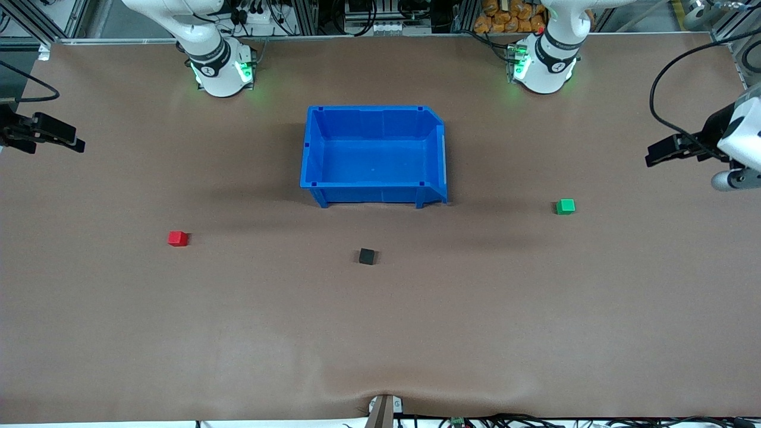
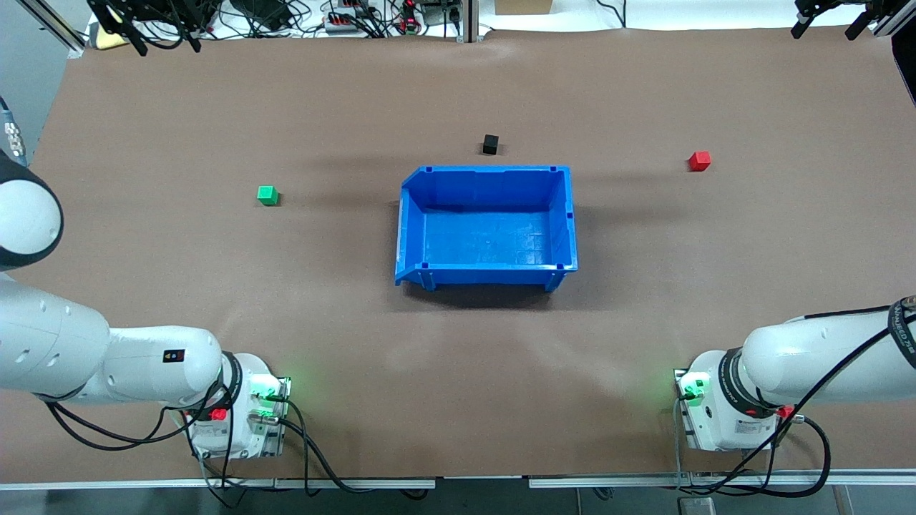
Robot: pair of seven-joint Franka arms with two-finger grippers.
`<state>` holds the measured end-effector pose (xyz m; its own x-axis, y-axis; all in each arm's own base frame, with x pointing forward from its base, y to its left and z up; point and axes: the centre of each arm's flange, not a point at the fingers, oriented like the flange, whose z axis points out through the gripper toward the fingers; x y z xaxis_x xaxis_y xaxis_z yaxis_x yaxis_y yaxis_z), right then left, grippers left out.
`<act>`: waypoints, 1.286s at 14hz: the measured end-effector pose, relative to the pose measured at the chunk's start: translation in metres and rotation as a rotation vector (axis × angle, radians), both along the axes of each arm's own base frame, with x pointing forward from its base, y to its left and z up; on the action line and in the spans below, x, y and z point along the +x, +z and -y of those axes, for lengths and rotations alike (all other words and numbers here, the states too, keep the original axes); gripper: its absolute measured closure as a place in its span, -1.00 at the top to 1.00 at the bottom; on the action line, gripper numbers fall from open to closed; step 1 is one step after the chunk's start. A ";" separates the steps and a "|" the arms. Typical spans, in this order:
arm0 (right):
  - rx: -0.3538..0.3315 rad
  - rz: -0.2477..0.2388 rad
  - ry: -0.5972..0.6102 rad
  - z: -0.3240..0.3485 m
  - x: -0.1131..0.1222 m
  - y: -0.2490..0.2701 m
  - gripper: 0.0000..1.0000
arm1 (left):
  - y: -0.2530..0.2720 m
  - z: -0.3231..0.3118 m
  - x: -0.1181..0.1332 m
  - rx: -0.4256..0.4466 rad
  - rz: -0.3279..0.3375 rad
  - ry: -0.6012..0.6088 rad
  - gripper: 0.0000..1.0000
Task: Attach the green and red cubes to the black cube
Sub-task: 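Reach the right gripper to the red cube while the left gripper reaches the green cube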
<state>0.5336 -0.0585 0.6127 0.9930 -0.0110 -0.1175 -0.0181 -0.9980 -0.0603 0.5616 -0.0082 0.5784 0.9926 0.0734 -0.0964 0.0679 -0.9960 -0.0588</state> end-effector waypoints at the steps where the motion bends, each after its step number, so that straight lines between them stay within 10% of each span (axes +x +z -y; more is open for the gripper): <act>1: 0.000 -0.004 0.002 -0.001 0.001 -0.002 1.00 | -0.008 0.002 0.004 -0.001 -0.002 -0.004 1.00; 9: 0.003 -0.043 0.004 -0.001 0.011 -0.023 1.00 | -0.115 0.023 0.013 -0.009 -0.016 -0.051 1.00; 18: 0.011 -0.228 0.033 -0.019 0.060 -0.152 1.00 | -0.225 0.030 0.007 -0.021 -0.109 -0.070 1.00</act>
